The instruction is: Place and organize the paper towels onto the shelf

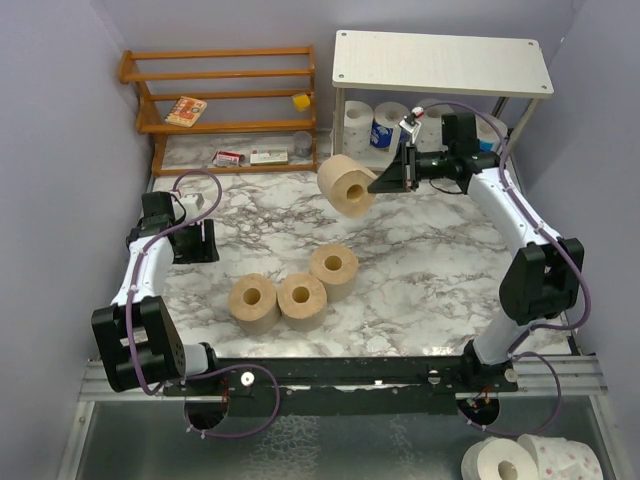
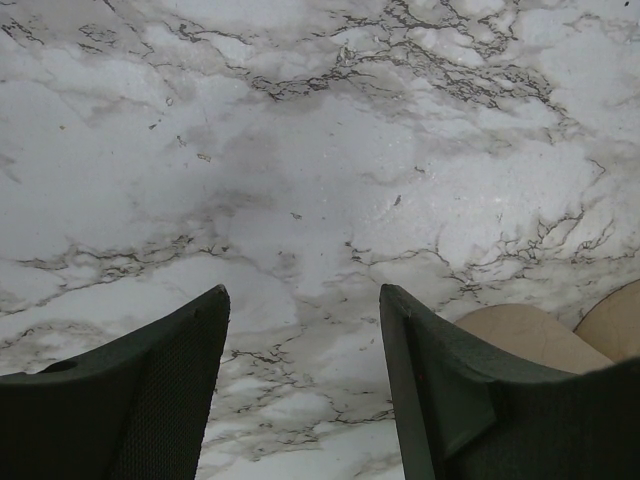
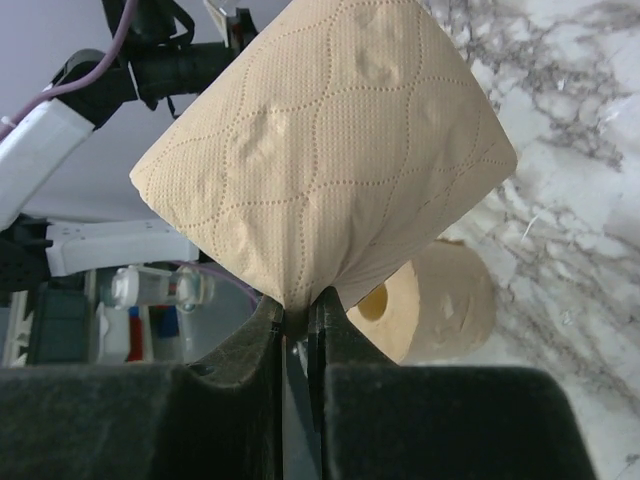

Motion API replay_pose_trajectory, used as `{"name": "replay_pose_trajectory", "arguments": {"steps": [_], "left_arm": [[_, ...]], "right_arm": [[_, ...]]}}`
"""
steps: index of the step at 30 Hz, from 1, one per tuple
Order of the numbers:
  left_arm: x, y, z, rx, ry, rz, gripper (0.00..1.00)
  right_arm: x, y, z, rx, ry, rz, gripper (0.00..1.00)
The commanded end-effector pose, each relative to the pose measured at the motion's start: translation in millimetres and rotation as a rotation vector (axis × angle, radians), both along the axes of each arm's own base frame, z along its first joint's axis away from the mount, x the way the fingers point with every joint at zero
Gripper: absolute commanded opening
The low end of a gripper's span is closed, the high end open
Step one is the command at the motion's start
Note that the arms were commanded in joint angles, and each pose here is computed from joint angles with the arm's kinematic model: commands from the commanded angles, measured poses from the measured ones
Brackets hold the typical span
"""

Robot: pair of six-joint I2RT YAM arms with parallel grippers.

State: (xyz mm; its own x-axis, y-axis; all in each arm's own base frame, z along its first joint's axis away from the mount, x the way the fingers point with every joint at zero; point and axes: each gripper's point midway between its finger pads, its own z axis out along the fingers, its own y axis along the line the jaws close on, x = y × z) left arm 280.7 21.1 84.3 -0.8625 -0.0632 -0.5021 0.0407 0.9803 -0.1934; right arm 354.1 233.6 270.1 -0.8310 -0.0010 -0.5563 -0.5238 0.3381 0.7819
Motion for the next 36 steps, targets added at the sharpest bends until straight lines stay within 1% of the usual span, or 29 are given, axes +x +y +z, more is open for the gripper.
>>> {"name": "replay_pose_trajectory", "arguments": {"steps": [1,3,5,7,8,10,13,16,19,21,23,24,26,28,33,34,36], "left_arm": [[4,2,4,-0.007,-0.009,-0.009,0.63],[4,2,4,-0.006,-0.009,-0.009,0.63],[3,1,4,-0.006,-0.007,-0.010,0.63],[3,2,3,-0.005,-0.005,-0.007,0.63],[3,2,3,-0.005,-0.003,-0.006,0.63],[3,2,2,-0.005,-0.001,-0.005,0.63],[3,3,1,-0.008,0.004,-0.004,0.63],[2,2,-1,-0.013,0.015,-0.005,0.63],[2,1,-2,-0.016,0.018,-0.007,0.63],[1,3,-1,-0.014,0.017,-0.002,0.63],[2,6,0,0.001,0.015,0.009,0.62],[2,8,-1,0.008,0.019,0.013,0.60],[1,10,-1,0.008,0.020,0.016,0.59],[0,12,0,0.008,0.017,0.022,0.59],[-1,15,0,0.002,0.017,0.032,0.59],[-1,16,1,0.001,0.014,0.032,0.59],[-2,17,1,-0.006,0.012,0.036,0.59]], "right_arm": [[-18,-17,-8,0.026,0.215,0.001,0.01],[-20,-27,-10,0.036,0.230,-0.030,0.01],[-23,-38,-13,0.041,0.277,-0.112,0.01],[-27,-49,-3,0.100,0.276,-0.156,0.01],[-27,-57,0,0.112,0.300,-0.205,0.01],[-23,-75,12,0.145,0.295,-0.293,0.01],[-7,-111,33,0.208,0.285,-0.472,0.01],[16,-161,58,0.297,0.278,-0.686,0.01],[23,-202,87,0.401,0.302,-0.820,0.01],[20,-215,112,0.407,0.259,-0.844,0.01],[14,-223,140,0.364,0.169,-0.874,0.01],[10,-228,154,0.358,0.116,-0.888,0.01],[1,-241,175,0.401,0.069,-0.923,0.01],[-1,-252,186,0.481,0.097,-0.940,0.01],[14,-274,185,0.699,0.291,-0.978,0.01],[18,-280,190,0.716,0.279,-0.993,0.01],[26,-296,205,0.753,0.190,-1.037,0.01]]}}
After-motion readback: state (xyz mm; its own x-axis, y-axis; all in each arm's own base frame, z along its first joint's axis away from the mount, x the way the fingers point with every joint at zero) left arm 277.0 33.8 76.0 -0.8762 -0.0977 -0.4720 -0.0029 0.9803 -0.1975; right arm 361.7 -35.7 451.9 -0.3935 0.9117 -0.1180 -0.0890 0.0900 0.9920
